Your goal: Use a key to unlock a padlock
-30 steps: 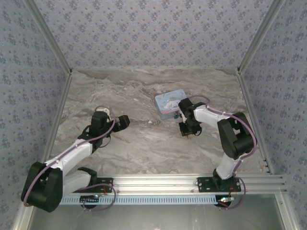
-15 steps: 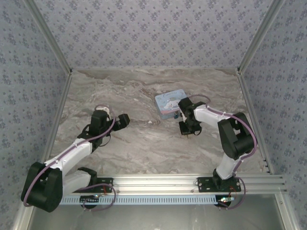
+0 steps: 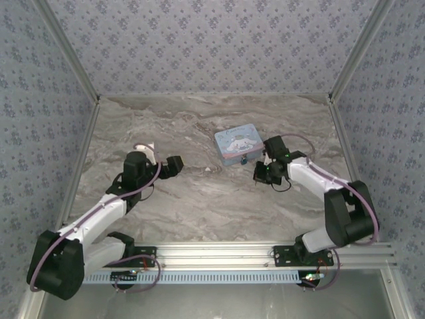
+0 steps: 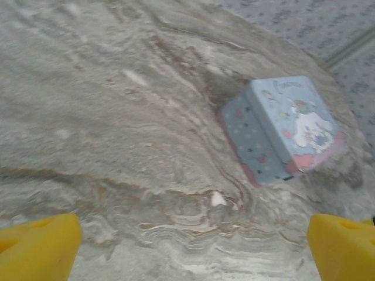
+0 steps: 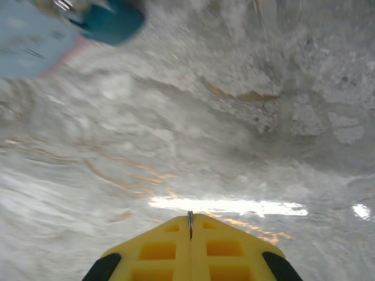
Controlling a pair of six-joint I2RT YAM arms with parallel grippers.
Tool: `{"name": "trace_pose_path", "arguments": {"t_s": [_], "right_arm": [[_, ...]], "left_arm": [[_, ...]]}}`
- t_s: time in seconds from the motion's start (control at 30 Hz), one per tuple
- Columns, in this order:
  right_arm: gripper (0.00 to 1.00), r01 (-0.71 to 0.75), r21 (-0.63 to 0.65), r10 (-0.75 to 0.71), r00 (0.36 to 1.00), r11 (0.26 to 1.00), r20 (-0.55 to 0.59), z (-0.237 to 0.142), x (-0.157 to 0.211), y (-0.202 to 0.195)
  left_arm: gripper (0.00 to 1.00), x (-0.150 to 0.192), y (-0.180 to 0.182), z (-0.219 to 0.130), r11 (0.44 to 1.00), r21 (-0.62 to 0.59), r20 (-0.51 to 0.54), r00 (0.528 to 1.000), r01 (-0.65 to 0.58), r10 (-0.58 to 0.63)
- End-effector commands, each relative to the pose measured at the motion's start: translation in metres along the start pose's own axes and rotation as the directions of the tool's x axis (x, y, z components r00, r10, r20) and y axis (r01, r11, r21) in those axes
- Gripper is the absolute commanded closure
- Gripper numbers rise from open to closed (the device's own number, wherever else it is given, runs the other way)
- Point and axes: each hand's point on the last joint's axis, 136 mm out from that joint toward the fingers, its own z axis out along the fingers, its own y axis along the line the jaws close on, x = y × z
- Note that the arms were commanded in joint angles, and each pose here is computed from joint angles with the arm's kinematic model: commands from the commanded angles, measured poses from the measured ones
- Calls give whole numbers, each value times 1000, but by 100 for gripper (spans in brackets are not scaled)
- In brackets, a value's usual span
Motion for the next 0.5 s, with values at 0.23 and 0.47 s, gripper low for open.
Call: {"name": "trace_pose_path", "arguments": {"t_s": [0.23,0.47], "right_arm": [[100,-317,-391,393,911,864,128,-58,-35,58],[100,-357,-572,511,849,739,131,-100,-49,86]], "left_arm": [[14,-17,-114,4,876,359,145,947,-321,288],[33,-5,-182,24,757,529,128,917,-384,377]]}}
